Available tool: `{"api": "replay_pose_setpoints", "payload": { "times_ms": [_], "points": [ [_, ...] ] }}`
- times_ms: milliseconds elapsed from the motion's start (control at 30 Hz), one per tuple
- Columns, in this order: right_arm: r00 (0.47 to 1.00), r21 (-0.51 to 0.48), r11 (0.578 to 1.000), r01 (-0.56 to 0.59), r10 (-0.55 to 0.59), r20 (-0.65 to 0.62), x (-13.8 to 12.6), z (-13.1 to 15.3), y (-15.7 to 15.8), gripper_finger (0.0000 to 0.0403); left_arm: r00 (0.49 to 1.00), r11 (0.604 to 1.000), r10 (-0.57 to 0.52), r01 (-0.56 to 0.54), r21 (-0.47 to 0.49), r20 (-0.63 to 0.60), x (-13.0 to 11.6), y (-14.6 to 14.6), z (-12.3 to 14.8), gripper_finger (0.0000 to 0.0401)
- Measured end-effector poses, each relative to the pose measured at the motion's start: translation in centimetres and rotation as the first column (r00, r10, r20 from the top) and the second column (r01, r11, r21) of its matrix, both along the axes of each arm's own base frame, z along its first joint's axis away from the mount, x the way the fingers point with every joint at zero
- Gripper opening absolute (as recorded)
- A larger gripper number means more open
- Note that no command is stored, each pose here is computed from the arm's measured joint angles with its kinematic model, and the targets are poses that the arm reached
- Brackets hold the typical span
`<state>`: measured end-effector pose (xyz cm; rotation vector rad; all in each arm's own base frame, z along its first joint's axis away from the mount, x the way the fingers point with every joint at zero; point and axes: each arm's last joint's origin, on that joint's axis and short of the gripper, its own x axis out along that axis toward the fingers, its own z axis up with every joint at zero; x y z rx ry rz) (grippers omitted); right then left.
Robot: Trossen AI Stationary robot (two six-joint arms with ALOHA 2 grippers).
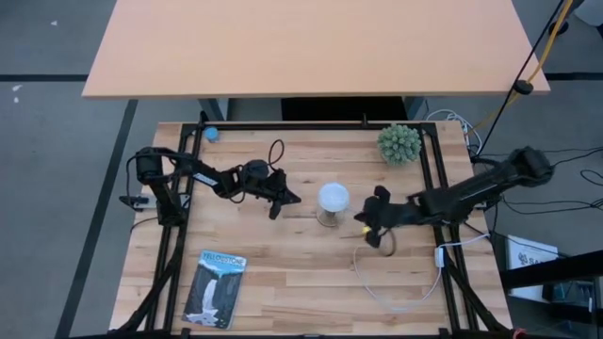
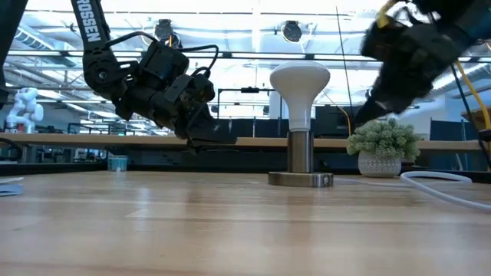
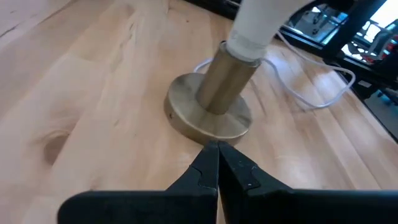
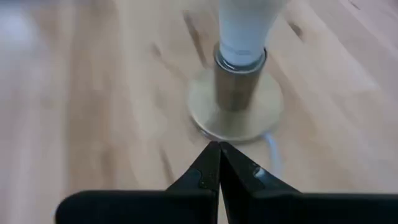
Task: Screw lightbulb
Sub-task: Insert the lightbulb into the lamp
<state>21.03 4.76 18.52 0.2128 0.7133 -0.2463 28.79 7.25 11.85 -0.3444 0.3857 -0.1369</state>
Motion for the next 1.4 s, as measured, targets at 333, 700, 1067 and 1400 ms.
{"api": "replay_pose_setpoints", "payload": {
  "times_ms": [333,700,1067,1400],
  "points": [
    [0.785,0.176,0.984,0.017,-0.122,0.607,-5.0,-3.7,-2.3,0.0000,0.993,0.999,-0.038,0.034,0.039,0.116,0.7,-1.2,1.1,0.0000],
    [0.908,0.001,0.990,0.141,-0.130,0.399,-0.8,-4.0,-1.8,0.0000,0.981,0.970,-0.081,0.037,0.242,0.175,3.0,-4.4,1.7,0.0000],
    [0.898,-0.008,0.987,0.161,-0.144,0.415,0.5,-3.3,-2.3,0.0000,0.979,0.974,-0.124,0.089,0.210,0.164,6.2,-3.4,0.9,0.0000],
    [0.882,-0.015,0.972,0.235,-0.207,0.424,1.2,-4.5,-2.3,0.0000,0.970,0.971,-0.135,0.089,0.222,0.200,7.2,-3.3,2.0,0.0000]
  ]
}}
